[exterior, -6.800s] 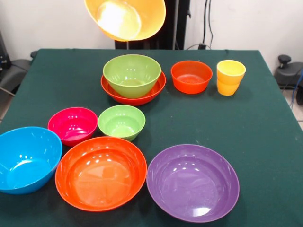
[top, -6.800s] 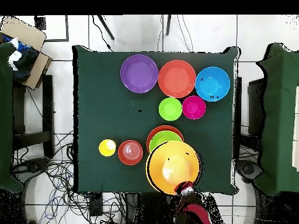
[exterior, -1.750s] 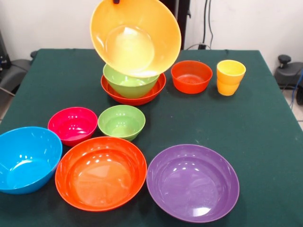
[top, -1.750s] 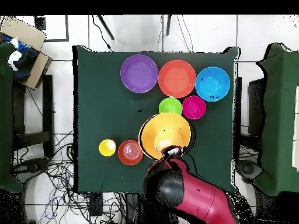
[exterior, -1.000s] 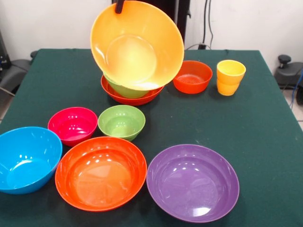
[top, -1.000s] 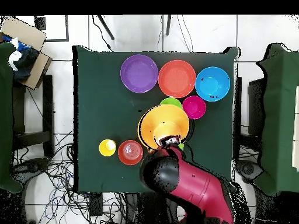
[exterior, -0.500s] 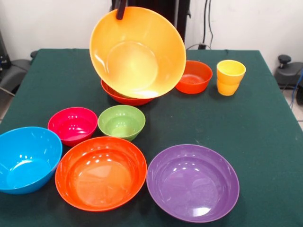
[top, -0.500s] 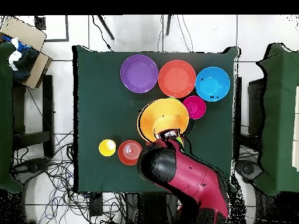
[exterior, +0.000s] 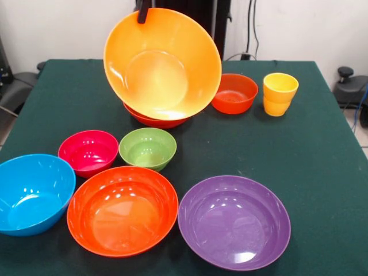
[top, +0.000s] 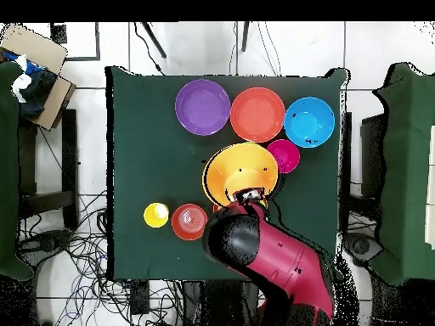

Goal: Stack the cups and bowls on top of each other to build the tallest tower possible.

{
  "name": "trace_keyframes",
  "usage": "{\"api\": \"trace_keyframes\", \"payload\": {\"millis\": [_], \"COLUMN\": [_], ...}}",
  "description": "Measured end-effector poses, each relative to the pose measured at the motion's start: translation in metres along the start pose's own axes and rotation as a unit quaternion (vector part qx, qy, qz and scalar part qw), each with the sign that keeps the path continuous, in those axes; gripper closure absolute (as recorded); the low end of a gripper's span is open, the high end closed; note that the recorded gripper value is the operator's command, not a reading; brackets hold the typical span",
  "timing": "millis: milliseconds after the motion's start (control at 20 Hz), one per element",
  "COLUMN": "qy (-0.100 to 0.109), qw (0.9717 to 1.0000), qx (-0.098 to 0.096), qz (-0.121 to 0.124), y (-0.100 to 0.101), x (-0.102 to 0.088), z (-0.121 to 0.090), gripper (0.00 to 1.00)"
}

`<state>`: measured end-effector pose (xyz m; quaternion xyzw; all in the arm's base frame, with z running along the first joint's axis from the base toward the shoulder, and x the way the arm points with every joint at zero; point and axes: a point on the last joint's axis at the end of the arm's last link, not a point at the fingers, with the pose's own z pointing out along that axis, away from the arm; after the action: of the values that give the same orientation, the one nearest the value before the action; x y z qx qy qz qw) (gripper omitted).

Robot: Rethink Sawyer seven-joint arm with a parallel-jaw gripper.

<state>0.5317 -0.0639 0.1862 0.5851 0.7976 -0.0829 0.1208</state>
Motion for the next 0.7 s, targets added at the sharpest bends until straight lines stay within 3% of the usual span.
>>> {"api": "trace_keyframes", "payload": {"millis": [700], "qy": [-0.008], "qw": [0.9995], "qx": [-0.023], "qz": [0.018], "y": [0.0], "x": [-0.015], "z": [-0.023], "gripper": [1.0]}}
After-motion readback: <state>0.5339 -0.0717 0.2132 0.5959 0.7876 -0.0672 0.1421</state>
